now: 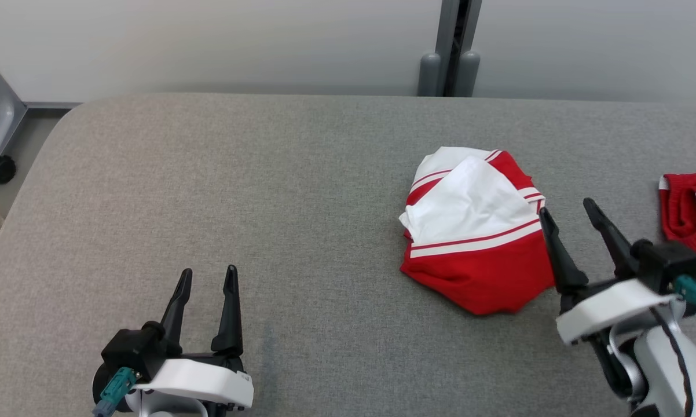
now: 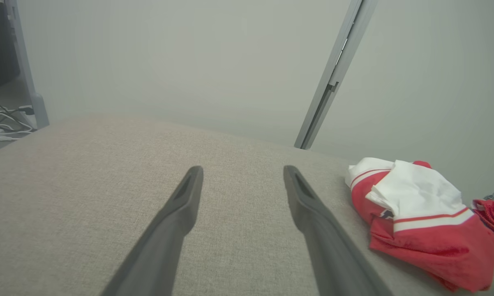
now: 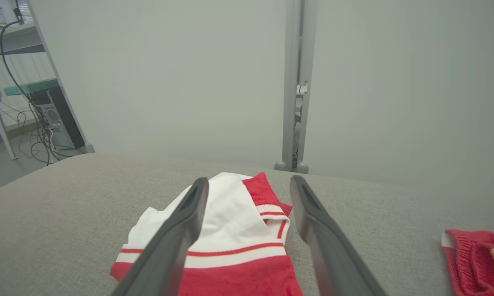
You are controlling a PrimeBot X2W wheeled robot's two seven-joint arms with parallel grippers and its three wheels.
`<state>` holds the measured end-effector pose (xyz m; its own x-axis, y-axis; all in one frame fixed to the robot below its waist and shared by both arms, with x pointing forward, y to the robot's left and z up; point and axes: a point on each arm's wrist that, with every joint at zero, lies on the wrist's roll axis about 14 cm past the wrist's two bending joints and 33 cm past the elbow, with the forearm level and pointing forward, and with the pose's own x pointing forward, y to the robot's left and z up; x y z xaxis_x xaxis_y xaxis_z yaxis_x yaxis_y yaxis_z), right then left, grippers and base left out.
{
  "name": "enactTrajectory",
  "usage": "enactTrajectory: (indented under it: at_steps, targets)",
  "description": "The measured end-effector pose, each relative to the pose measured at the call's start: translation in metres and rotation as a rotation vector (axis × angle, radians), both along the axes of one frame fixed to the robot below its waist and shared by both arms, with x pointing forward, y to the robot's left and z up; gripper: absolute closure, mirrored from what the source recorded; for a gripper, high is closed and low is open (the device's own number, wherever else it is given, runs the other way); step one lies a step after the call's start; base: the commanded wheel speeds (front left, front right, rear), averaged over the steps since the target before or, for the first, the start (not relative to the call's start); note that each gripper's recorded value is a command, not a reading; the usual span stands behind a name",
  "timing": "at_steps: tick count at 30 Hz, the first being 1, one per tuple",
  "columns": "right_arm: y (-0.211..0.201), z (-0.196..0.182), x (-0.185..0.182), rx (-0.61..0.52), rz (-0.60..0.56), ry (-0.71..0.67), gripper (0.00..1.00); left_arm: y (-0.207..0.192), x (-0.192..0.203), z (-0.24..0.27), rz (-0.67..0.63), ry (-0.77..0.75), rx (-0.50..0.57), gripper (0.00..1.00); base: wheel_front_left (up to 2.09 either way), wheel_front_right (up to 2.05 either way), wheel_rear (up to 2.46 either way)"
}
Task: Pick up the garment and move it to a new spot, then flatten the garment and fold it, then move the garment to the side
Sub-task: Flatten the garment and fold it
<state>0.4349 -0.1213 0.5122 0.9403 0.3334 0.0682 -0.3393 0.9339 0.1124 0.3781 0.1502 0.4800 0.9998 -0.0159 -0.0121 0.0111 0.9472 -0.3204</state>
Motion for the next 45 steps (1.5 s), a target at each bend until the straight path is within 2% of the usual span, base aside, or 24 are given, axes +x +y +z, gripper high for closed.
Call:
enactTrajectory:
  at_steps: [9, 17, 23, 42, 43, 45]
  targets:
    - [0.023, -0.020, 0.059, -0.108, 0.147, 0.157, 0.00, 0.009, 0.005, -0.012, 0.030, 0.038, -0.015, 0.00, 0.00, 0.00, 0.00]
    - [0.050, -0.040, 0.082, -0.174, 0.271, 0.264, 0.00, 0.027, 0.001, -0.018, 0.090, 0.061, -0.011, 0.00, 0.00, 0.00, 0.00]
    - [0.046, -0.052, 0.101, -0.213, 0.281, 0.349, 0.00, 0.032, 0.001, -0.021, 0.110, 0.072, -0.012, 0.00, 0.00, 0.00, 0.00]
    - [0.056, -0.073, 0.099, -0.271, 0.377, 0.560, 0.00, 0.034, 0.001, -0.028, 0.119, 0.098, -0.018, 0.00, 0.00, 0.00, 0.00]
    - [0.056, -0.074, 0.097, -0.271, 0.380, 0.570, 0.04, 0.033, 0.001, -0.028, 0.118, 0.098, -0.018, 0.00, 0.00, 0.00, 0.00]
    - [0.057, -0.075, 0.094, -0.269, 0.390, 0.581, 0.55, 0.033, 0.001, -0.028, 0.116, 0.099, -0.019, 0.00, 0.00, 0.00, 0.00]
